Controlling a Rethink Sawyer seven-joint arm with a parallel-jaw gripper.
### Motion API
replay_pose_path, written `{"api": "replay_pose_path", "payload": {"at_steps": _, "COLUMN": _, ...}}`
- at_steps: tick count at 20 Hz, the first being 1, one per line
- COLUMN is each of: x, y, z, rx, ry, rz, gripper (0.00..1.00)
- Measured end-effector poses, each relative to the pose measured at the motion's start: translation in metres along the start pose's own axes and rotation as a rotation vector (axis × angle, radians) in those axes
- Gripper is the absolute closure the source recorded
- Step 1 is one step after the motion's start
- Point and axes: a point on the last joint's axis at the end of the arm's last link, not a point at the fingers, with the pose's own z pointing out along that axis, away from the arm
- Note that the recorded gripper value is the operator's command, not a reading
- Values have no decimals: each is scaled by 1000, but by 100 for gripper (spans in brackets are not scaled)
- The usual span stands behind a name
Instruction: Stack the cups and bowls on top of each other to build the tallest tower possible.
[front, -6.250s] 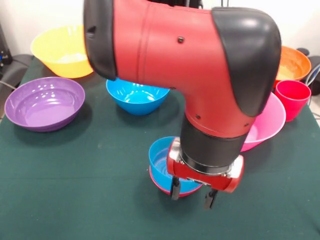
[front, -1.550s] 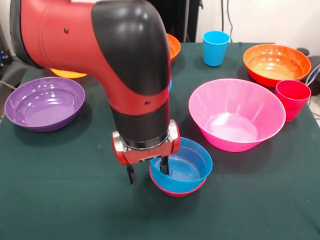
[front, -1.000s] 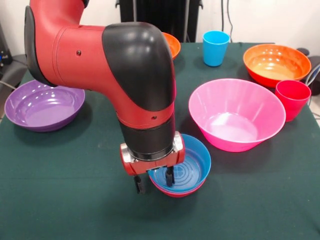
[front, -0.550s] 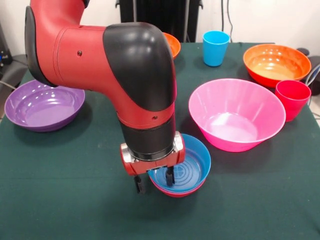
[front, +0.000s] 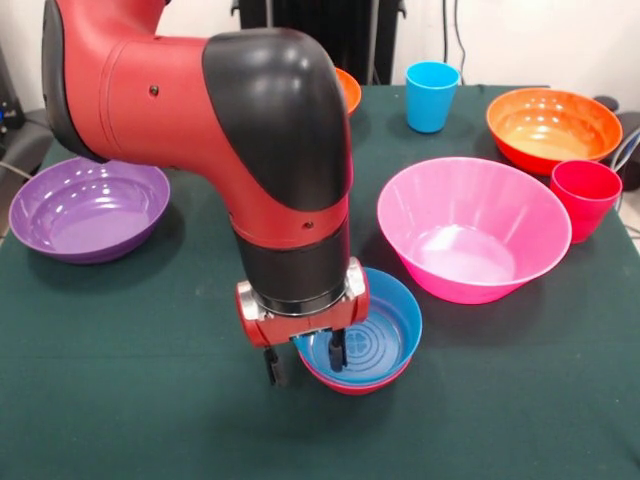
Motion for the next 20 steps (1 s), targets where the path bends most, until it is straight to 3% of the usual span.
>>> {"api": "replay_pose_path", "payload": {"at_steps": 9, "x": -19, "y": -4, "z": -59, "rx": 10, "ry": -24, "rz": -9, "gripper": 0}}
{"api": "replay_pose_path", "payload": {"at_steps": 20, "x": -25, "y": -8, "z": -134, "rx": 0, "ry": 36, "rz": -15, "gripper": 0}}
